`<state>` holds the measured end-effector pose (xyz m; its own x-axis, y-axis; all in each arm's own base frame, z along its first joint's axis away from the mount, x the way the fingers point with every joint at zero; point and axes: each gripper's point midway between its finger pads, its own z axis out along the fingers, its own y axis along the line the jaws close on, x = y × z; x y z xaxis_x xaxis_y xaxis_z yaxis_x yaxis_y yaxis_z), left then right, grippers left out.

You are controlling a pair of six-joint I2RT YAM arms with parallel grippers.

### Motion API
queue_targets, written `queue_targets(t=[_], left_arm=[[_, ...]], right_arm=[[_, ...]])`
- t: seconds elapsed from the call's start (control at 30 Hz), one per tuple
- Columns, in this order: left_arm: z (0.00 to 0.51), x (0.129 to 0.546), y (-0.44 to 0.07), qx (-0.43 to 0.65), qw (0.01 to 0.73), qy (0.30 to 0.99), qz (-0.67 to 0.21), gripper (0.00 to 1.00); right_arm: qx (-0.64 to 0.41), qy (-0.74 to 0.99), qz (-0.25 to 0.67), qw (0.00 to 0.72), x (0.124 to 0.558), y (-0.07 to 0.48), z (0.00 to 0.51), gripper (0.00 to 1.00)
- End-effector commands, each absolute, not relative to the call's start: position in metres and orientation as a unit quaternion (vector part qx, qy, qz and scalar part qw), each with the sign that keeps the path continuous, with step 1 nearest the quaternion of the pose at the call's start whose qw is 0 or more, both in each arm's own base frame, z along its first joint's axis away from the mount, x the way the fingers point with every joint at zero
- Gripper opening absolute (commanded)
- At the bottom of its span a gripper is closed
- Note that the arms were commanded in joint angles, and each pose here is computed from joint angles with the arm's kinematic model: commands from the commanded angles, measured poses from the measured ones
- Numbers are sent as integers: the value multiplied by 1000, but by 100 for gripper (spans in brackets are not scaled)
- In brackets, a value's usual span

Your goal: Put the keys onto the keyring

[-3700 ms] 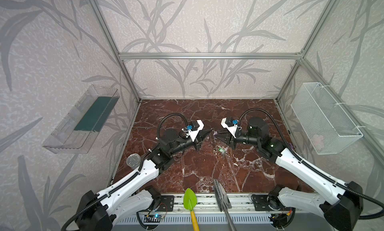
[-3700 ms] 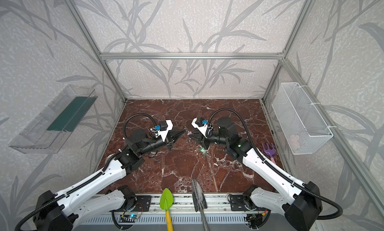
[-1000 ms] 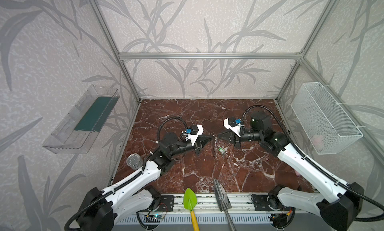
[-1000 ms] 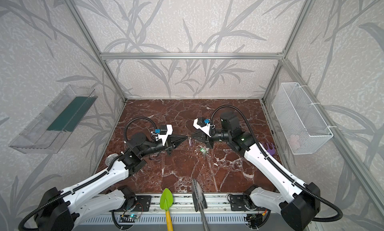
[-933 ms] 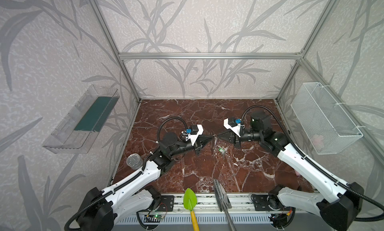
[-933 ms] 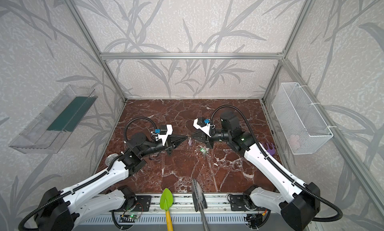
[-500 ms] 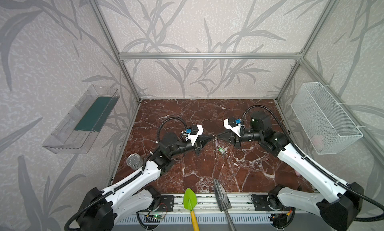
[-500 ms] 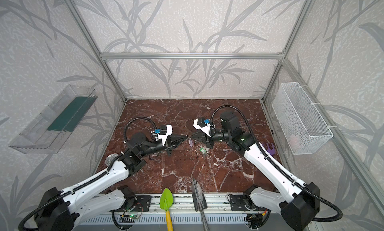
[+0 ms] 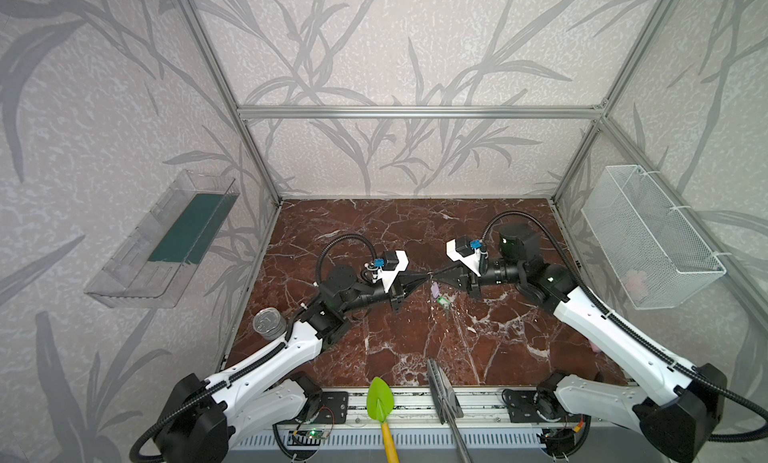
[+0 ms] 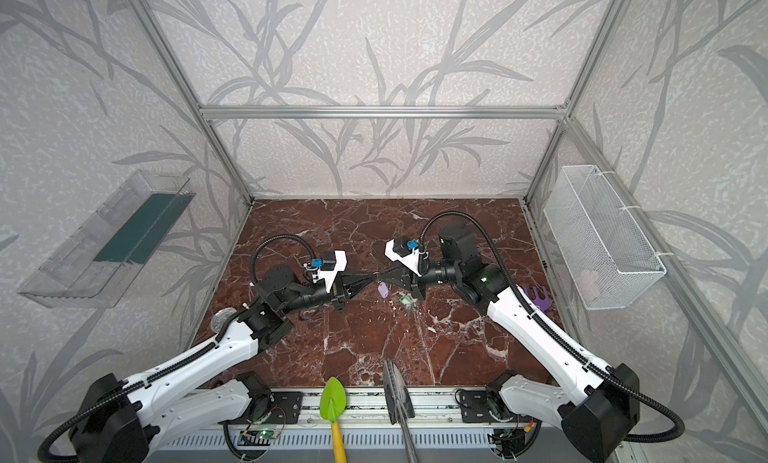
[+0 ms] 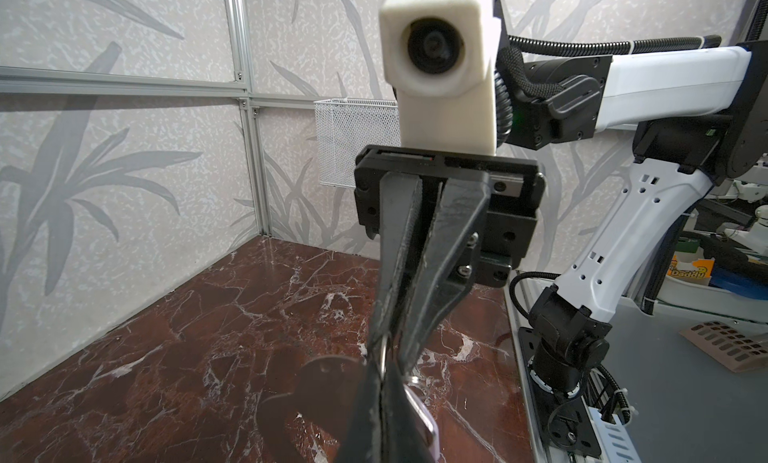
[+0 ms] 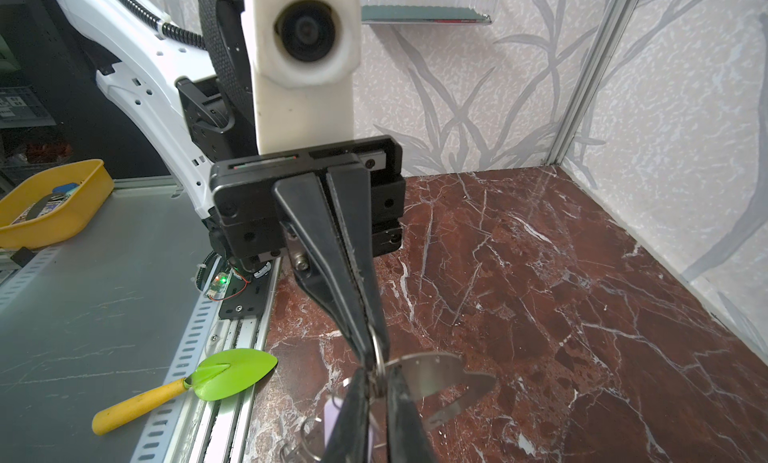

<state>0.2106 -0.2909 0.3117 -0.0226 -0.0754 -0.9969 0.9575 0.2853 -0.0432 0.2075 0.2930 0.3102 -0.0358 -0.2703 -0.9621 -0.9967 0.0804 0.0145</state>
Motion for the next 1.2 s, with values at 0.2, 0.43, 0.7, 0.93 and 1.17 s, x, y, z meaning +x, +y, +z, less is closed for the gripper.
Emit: queue_targets(t=[0.2,0.43,0.7,0.93,1.17], left_arm=[[338,206,-291,395,601,522,-459,0],[319,219,-275,389,595,590,-382,26],[335,218,-243,409,639,596,-262,33],[329,227,-253,466,630,586,-207,30],[318,229,-266,501,604,585,-204,25]], right_arm=[[-550,569,424,441,205,300,323,0],[-554,613,356,437,219,291,314,0],[-590,660,250,392,233,291,299,0],[-617,656,227,370,232,300,301,0],[-626,635,250,377,222,304,311,0]])
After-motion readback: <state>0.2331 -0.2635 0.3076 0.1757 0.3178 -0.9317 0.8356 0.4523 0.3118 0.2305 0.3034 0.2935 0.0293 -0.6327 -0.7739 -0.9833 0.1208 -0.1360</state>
